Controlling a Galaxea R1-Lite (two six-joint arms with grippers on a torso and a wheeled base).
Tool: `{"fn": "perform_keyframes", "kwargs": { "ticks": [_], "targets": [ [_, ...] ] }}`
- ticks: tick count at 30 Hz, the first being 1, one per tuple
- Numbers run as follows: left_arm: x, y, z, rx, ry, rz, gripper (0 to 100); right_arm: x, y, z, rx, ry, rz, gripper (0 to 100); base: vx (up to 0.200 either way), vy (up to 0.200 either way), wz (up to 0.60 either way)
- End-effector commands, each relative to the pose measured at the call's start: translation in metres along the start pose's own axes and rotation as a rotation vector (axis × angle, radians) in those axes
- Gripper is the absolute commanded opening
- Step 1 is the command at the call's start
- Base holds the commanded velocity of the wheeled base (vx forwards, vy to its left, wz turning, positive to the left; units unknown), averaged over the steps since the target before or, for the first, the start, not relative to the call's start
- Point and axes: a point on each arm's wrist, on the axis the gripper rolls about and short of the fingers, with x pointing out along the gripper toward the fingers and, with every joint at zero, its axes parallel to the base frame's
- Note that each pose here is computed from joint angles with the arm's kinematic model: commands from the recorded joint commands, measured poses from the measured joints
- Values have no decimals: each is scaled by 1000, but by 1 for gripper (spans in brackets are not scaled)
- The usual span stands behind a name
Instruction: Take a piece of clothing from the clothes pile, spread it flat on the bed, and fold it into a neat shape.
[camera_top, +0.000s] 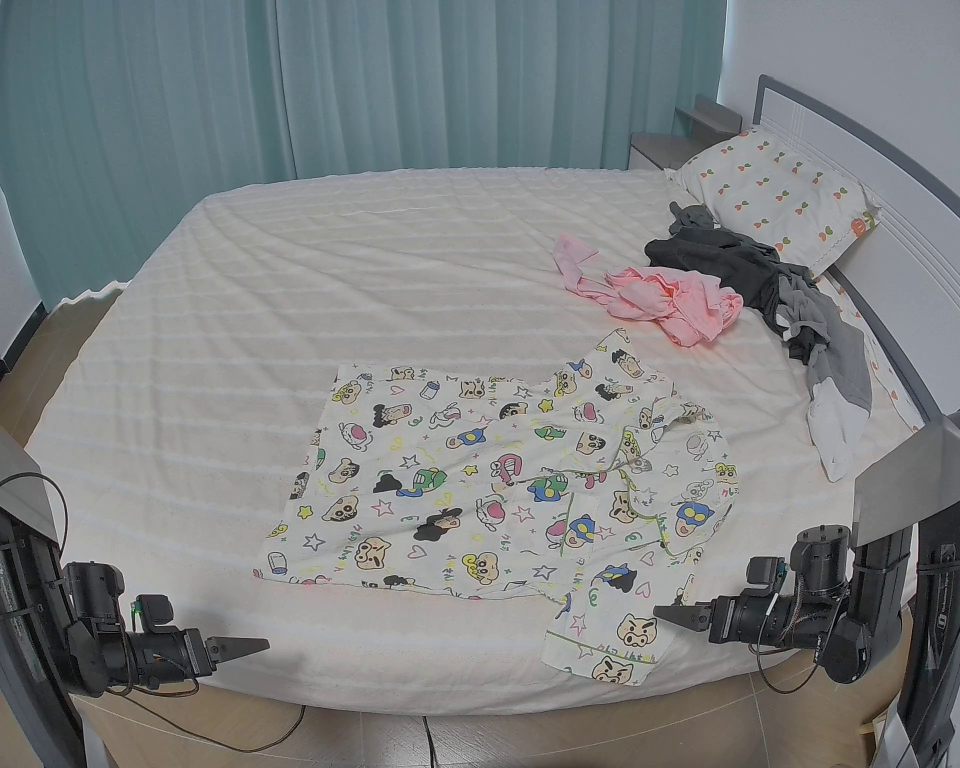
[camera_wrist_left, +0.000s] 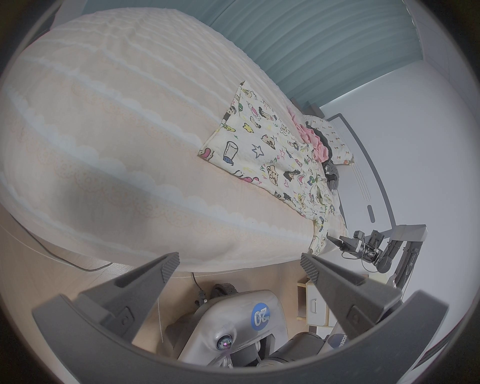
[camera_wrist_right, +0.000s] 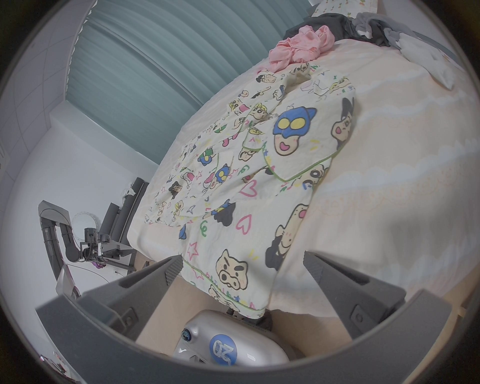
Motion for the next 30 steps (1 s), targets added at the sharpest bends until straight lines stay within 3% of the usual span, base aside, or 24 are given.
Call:
{"fn": "perform_keyframes", "kwargs": {
  "ticks": [1, 15, 25, 28, 29, 30],
  "targets": [
    [-1, 0, -3, -12, 10, 2, 100, -1, 5, 3, -15, -16, 22, 100, 0, 0, 0],
    [0, 0, -3, -11, 11, 1, 100, 21, -9, 0, 14, -2, 19, 100, 0, 0, 0],
    [0, 0, -3, -11, 12, 0, 100, 32, 4, 0, -26, 7, 71, 100, 0, 0, 0],
    [0, 0, -3, -11, 12, 0, 100, 36, 0, 1, -5, 35, 53, 100, 0, 0, 0],
    [0, 0, -3, -11, 12, 0, 100, 36, -1, 1, 2, 45, 46, 0, 0, 0, 0],
    [0, 0, -3, -12, 12, 0, 100, 36, -2, 2, 7, 49, 40, 0, 0, 0, 0]
  ]
}}
